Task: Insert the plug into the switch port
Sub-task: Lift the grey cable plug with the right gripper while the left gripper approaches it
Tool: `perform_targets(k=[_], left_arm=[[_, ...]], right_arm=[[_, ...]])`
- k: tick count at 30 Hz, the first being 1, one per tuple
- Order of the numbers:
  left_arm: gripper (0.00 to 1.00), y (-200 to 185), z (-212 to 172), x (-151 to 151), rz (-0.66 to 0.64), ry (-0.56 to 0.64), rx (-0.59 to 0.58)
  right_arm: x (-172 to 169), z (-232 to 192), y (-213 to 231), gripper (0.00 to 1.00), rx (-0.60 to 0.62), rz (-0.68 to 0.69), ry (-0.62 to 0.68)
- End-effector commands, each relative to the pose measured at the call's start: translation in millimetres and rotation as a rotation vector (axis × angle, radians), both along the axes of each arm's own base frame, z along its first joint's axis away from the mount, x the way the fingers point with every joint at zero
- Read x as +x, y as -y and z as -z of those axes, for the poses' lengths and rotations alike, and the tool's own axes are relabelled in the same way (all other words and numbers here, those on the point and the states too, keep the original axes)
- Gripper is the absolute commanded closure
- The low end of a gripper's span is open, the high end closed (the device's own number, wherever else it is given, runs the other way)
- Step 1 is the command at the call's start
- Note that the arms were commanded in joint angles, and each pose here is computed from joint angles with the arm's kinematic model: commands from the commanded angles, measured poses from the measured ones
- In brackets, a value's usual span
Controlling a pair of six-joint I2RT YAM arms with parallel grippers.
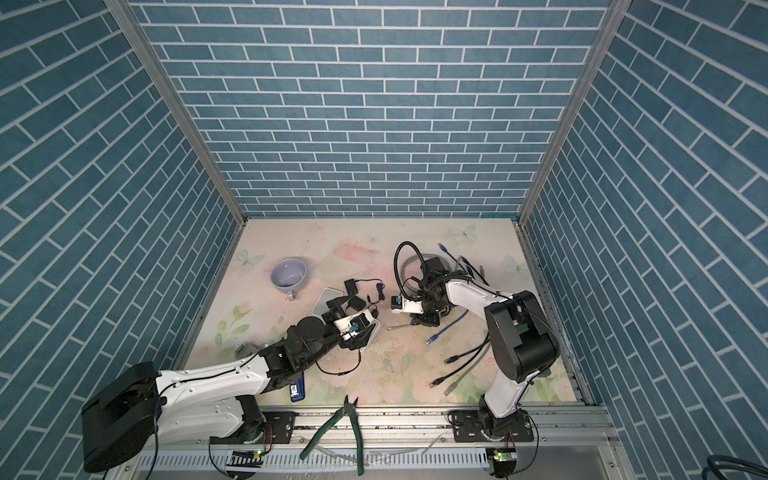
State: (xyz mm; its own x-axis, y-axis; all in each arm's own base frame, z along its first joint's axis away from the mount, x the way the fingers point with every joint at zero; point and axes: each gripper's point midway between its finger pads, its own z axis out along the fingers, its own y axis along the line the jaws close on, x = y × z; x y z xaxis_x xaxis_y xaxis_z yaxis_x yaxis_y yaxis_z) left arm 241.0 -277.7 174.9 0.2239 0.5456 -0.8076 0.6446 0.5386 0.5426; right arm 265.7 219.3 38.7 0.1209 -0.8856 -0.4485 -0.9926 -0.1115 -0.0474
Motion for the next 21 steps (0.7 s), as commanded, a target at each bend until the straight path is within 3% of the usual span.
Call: perform_targets(k=[1,6,13,21], left_arm=[[0.00,-12,-1,7,-0.102,-0.070,-0.047],[0.00,-19,-4,11,-0.160,-0.086,-0.069],[0.00,-18,-4,4,-0.104,-0.038,-0.093],[0.00,-21,-4,-7,-0.039,0.056,-0.054]], right_arm=[[-14,17,6,0.72,-0.055,-0.056,-0.028],[-18,21,4,0.72,-0.076,-0.076,-0.036],[-12,34,5,0.73,-0.140,-0.084,-0.006],[-10,31,-1,0.99,-0.129,-0.111,-0.016]])
